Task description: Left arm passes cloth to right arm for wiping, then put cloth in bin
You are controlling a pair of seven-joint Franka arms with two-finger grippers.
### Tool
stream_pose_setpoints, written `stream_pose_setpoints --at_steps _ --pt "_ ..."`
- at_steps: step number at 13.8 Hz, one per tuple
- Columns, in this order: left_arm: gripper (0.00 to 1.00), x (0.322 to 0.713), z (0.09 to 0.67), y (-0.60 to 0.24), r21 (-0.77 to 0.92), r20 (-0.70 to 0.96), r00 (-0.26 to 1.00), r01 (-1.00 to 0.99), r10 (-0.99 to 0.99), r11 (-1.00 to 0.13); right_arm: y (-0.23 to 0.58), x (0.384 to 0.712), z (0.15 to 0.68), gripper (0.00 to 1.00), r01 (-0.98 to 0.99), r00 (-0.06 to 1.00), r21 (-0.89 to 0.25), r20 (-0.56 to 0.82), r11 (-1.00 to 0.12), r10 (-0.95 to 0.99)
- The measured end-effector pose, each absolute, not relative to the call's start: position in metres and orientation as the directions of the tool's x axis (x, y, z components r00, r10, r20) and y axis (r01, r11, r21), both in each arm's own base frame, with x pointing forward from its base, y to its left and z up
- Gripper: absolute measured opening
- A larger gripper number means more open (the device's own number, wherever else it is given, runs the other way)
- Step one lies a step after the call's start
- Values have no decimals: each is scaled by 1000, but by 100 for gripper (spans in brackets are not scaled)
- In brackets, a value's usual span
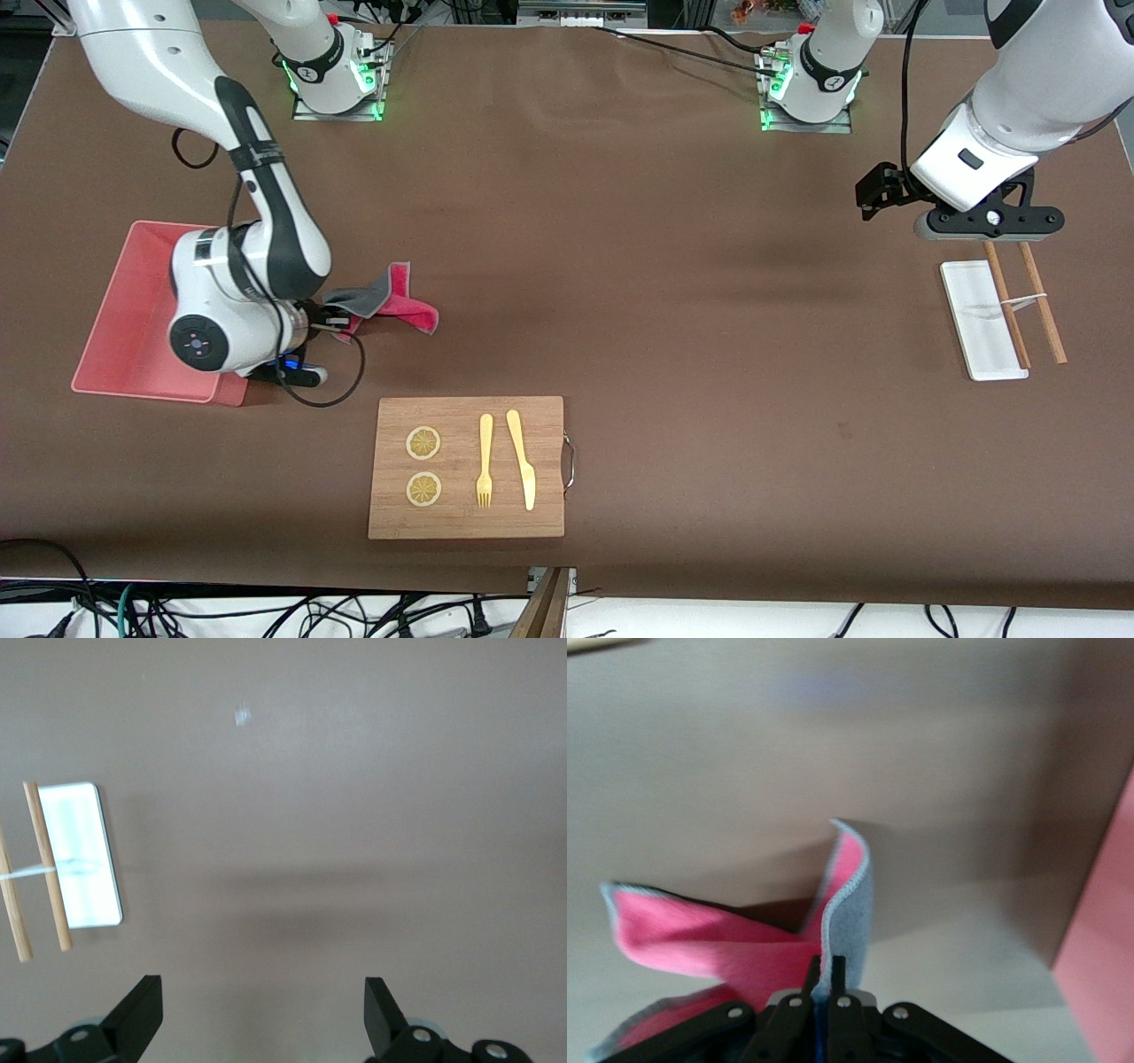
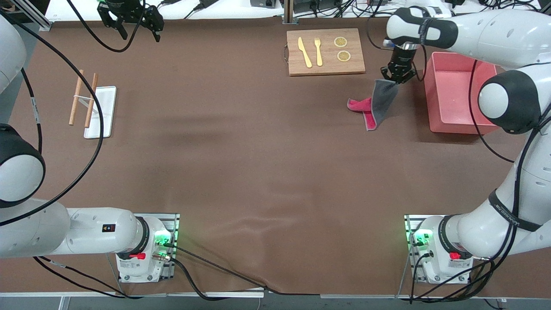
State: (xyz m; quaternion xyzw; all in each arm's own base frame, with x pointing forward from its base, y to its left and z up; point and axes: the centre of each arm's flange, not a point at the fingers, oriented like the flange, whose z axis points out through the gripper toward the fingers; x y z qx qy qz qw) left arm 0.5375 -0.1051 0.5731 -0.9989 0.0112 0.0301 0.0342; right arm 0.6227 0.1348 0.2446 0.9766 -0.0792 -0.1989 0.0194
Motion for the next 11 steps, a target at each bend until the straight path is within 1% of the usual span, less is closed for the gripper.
stream_pose_setpoints --at_steps 3,5,8,11 --pt "100 549 570 -83 -58 -27 1000 6 8 -998 202 611 231 2 -237 906 122 -330 -964 -265" --pt "100 557 571 -71 -52 -14 1000 25 26 -998 255 597 217 2 -323 891 140 -290 -936 -350" --pt "100 561 574 -57 -46 -8 999 53 53 -998 327 575 212 2 -439 851 119 -264 -891 -454" --pt "100 563 571 -45 -24 -16 997 80 81 -996 387 557 232 2 -515 815 91 -257 -852 -520"
